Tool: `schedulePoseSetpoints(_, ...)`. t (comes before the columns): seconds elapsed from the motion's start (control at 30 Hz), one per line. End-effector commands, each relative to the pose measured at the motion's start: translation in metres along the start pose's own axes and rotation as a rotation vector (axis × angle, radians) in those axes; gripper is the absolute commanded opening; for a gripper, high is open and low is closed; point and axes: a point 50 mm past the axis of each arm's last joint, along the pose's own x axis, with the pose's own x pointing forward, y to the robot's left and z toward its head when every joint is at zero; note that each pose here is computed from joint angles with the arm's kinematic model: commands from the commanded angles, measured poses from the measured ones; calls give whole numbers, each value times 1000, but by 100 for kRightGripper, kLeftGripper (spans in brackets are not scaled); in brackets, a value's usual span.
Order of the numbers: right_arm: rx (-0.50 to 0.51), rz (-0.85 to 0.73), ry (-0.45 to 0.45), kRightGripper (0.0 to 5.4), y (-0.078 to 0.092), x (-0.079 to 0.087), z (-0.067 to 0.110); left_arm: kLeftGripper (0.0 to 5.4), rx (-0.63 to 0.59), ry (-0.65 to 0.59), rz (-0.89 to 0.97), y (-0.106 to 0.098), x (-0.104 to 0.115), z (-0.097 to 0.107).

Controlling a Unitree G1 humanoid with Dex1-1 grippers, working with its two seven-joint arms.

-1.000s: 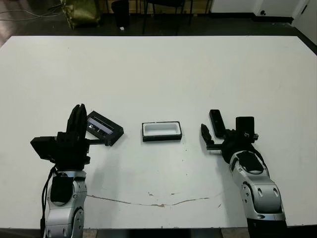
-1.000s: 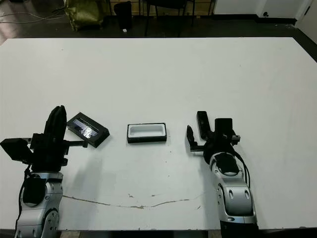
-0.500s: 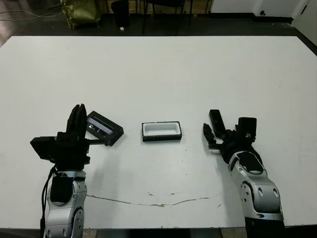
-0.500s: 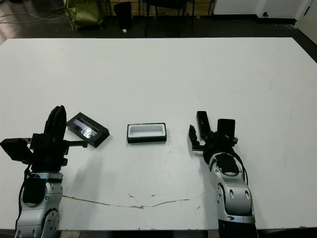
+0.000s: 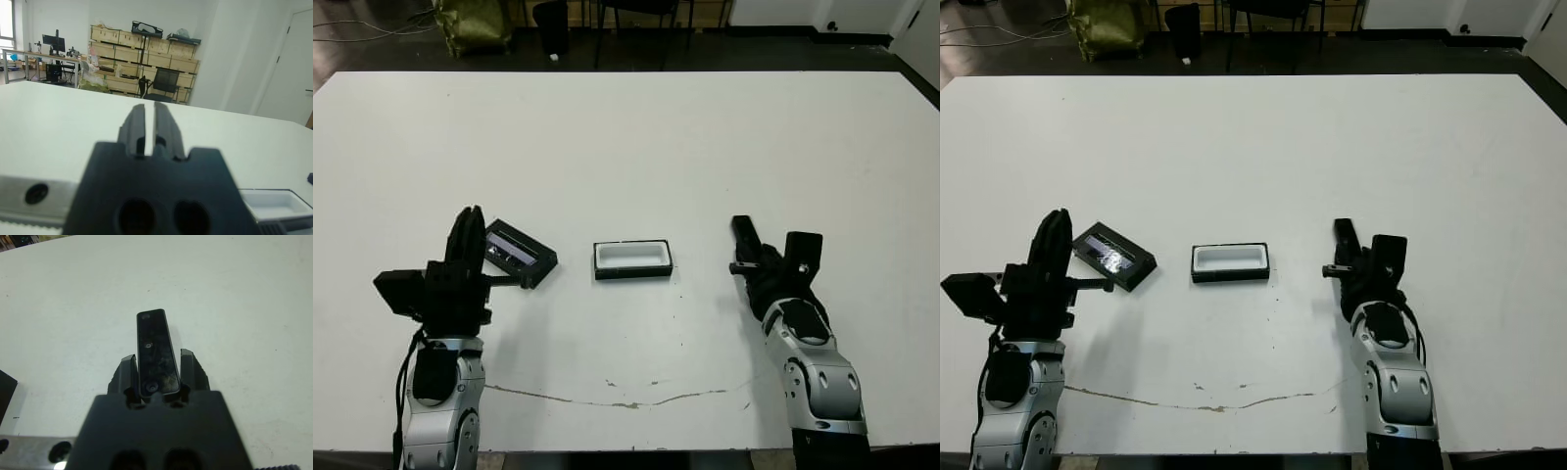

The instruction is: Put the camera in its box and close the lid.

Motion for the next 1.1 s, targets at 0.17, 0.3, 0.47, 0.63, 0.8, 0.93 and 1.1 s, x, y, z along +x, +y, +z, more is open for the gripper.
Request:
schedulePoseSetpoints(0.17,-25,-11,37,37,-5,-1,-8,0,15,34,2,1,-2,-3)
schedulePoseSetpoints(0.3,-23,3,28,37,-6,-1,-5,0,10,33,0,0,-1,-3)
schedulePoseSetpoints(0.47,-20,72,-43,37,-11,-3,2,0,22,35,3,-1,-1,-4)
schedulePoseSetpoints(0.63,-30,168,-152,37,-18,-5,22,0,18,35,0,-1,-1,-5)
schedulePoseSetpoints(0.8,-80,313,-223,36,-26,-6,49,0,25,31,0,-1,-3,-5)
schedulePoseSetpoints(0.93,-154,439,-269,36,-28,-4,74,0,6,37,5,-2,-4,-5)
schedulePoseSetpoints(1.1,-280,611,-270,36,-27,6,94,0,16,36,8,-1,-4,-6)
